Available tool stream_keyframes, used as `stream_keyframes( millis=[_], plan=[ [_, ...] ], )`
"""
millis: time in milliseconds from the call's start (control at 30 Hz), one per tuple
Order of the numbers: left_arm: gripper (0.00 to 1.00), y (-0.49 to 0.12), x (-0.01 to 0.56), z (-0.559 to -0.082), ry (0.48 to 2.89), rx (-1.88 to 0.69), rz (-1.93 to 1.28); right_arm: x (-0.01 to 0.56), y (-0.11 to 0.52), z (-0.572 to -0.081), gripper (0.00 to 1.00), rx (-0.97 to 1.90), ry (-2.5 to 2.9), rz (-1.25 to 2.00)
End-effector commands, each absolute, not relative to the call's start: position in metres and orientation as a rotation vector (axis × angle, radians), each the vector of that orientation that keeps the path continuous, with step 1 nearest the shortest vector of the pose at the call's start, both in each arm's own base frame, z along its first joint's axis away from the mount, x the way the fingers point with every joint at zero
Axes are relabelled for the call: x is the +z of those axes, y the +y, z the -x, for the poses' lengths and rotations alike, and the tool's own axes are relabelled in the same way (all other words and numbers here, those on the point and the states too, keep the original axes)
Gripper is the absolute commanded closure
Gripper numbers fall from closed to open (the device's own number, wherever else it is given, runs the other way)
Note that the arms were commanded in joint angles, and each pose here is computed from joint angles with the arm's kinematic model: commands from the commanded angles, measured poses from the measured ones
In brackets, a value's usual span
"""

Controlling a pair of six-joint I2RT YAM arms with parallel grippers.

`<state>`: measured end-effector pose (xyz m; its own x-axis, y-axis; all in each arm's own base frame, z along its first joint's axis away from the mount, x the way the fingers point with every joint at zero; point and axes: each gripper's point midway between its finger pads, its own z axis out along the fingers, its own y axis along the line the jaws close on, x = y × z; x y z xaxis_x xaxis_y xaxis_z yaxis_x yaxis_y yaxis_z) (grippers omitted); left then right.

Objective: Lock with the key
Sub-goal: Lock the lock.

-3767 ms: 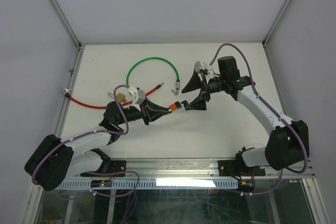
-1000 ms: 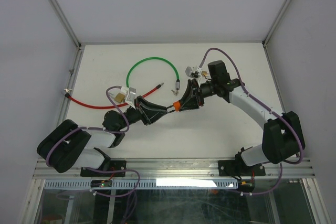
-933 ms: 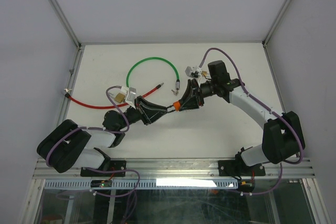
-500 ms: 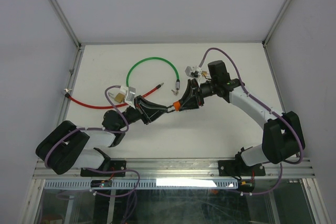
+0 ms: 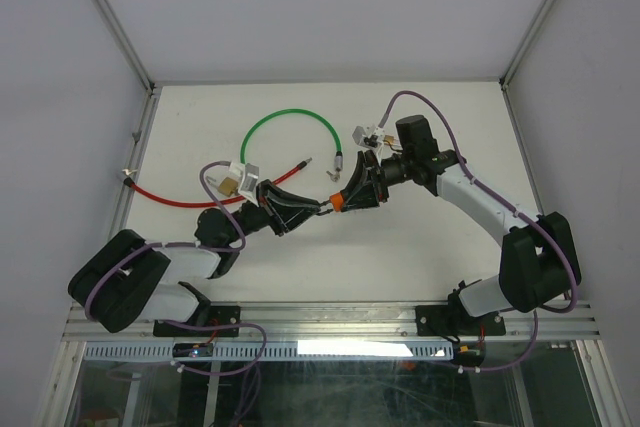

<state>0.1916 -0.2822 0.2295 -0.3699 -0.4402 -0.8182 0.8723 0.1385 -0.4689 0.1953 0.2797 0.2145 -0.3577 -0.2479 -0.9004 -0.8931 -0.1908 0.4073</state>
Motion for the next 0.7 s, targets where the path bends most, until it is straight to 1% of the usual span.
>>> stream_keyframes(
  millis=[0,233,667],
  plan=[
    [0.78,-0.283,0.259,-0.184,1.138,-1.499,-0.543,0.234,0.284,-0.201,1.0,1.565,1.443,1.364],
    [0.77,-0.284,0.252,-0.187,1.162,-1.492,-0.54,0.234,0.284,-0.201,1.0,1.565,1.443,1.363],
    [0.76,-0.285,0.243,-0.194,1.209,-1.457,-0.525,0.235,0.284,-0.201,1.0,1.564,1.443,1.363]
  ],
)
